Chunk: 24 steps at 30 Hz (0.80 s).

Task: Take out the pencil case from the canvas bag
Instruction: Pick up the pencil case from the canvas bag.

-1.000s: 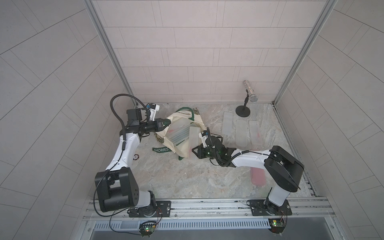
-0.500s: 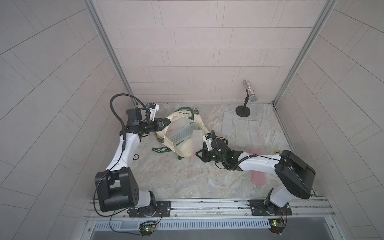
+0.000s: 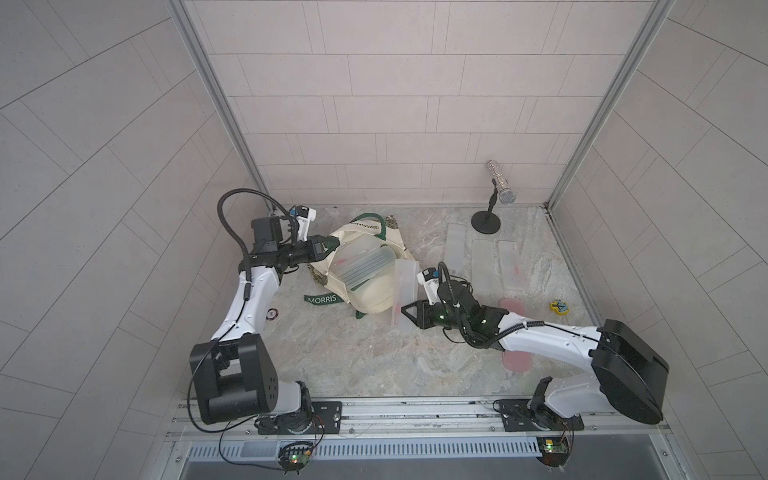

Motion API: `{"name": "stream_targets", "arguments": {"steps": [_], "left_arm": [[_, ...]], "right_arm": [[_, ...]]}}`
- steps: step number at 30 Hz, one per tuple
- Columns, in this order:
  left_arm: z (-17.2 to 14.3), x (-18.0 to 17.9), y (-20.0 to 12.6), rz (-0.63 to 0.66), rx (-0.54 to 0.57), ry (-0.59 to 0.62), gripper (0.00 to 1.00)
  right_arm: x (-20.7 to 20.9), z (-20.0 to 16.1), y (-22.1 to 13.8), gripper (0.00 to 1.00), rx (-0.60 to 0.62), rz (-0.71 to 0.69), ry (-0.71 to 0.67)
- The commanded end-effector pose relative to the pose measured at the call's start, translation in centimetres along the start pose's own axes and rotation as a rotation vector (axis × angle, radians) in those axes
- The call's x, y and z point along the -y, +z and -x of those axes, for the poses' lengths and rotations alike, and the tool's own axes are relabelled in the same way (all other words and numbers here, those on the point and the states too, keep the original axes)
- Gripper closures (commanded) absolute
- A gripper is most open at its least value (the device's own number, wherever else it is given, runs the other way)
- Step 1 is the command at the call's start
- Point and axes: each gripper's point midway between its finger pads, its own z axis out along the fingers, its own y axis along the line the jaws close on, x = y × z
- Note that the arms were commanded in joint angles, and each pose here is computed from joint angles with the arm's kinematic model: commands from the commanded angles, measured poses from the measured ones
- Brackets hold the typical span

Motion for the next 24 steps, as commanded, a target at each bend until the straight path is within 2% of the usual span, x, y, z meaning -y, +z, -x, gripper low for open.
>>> {"name": "stream_targets", "arguments": {"steps": [1, 10, 24], "left_arm": [[0.8, -0.1, -0.2, -0.004, 0.033, 0.028, 1.0], [1.0, 0.0, -0.2, -0.003, 0.043, 0.027, 1.0], [1.2, 0.1, -0.7, 0.019, 0.05, 0.047, 1.0]], "right_arm": [[-0.6, 1.0, -1.7, 0.76, 0.056, 0.008, -0.015], [1.0, 1.2, -5.4, 0.75, 0.151, -0.053, -0.013], [4.0, 0.9, -9.4, 0.74, 0.192, -0.163, -0.001]]}}
